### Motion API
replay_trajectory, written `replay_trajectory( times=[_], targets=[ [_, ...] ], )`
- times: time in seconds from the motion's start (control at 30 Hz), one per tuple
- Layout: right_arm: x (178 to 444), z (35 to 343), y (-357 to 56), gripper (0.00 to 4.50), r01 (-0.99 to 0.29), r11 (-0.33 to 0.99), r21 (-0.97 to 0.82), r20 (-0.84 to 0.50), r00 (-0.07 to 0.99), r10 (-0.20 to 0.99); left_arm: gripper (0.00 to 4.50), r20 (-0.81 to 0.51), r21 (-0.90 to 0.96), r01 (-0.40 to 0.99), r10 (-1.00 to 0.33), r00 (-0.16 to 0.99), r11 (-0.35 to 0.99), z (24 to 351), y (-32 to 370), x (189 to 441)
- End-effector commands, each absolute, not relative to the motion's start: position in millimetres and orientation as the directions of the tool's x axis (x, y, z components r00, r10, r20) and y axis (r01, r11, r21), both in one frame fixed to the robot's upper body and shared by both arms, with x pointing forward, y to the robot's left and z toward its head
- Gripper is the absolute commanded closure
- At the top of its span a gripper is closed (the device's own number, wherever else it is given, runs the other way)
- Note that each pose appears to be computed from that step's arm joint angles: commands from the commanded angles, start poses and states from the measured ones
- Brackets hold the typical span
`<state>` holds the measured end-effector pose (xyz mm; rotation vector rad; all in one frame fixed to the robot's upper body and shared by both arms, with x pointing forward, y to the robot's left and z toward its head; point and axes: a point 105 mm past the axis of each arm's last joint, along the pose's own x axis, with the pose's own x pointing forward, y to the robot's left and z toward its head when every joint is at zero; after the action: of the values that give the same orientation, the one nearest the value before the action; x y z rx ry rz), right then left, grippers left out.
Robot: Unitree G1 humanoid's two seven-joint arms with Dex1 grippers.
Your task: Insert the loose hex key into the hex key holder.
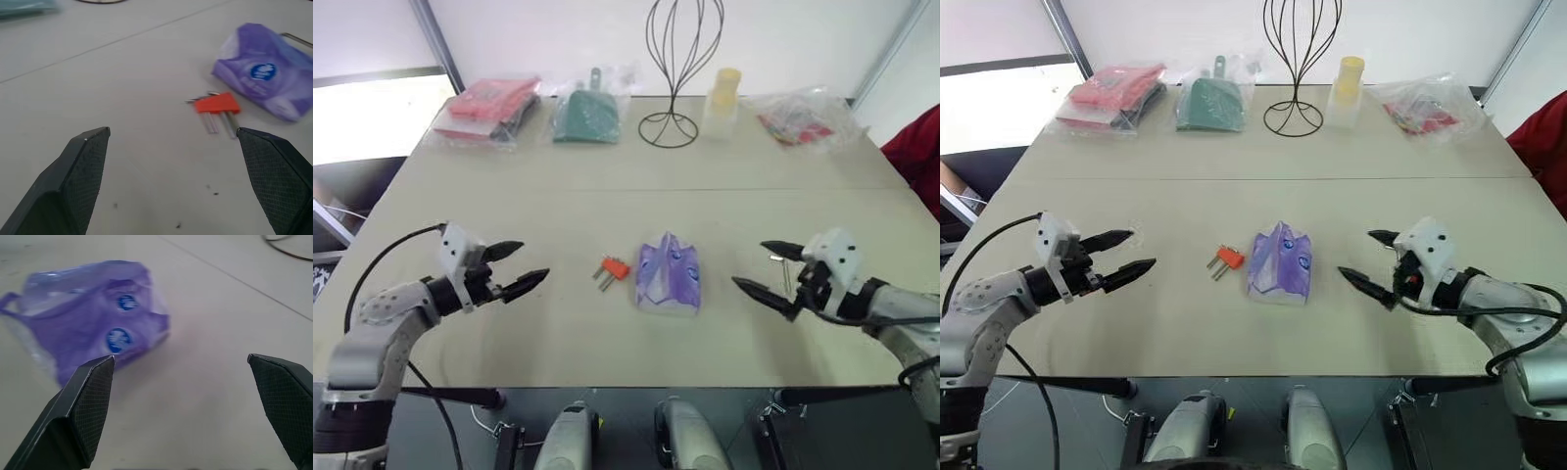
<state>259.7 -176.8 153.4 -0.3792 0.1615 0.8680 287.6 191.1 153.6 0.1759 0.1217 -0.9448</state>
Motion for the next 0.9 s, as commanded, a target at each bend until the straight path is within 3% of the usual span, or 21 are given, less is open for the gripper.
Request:
replay_trajectory(
  times=[0.03,0.17,0.43,0.53,0.77,0.9],
  targets=[
    [248.1,158.4,-144.1,0.00,-0.829,0.479,-0.289,-0.288,0.553,0.782,0.18,-0.191,0.152,0.896,-0.877,0.442,0.418,173.2,168.0,280.1],
    [245.9,147.4,-111.1,0.00,-0.856,0.422,-0.299,-0.273,0.501,0.822,0.18,-0.179,0.205,0.920,-0.912,0.370,0.333,187.2,147.6,290.8],
    [266.7,108.4,-109.9,0.00,-0.790,0.460,-0.405,-0.330,0.595,0.733,0.18,-0.101,0.213,0.902,-0.910,0.403,0.375,194.7,135.5,305.1],
    [273.8,102.8,-110.7,0.85,-0.766,0.478,-0.429,-0.317,0.623,0.715,0.12,-0.093,0.209,0.895,-0.903,0.419,0.393,190.6,133.1,305.9],
    [274.9,105.4,-110.1,4.44,-0.767,0.472,-0.435,-0.300,0.618,0.727,0.12,-0.096,0.194,0.889,-0.893,0.439,0.416,182.1,134.1,305.5],
    [280.3,115.6,-115.0,4.48,-0.738,0.520,-0.431,-0.258,0.653,0.712,0.12,-0.098,0.189,0.881,-0.884,0.457,0.434,177.3,137.3,306.9]
  ],
)
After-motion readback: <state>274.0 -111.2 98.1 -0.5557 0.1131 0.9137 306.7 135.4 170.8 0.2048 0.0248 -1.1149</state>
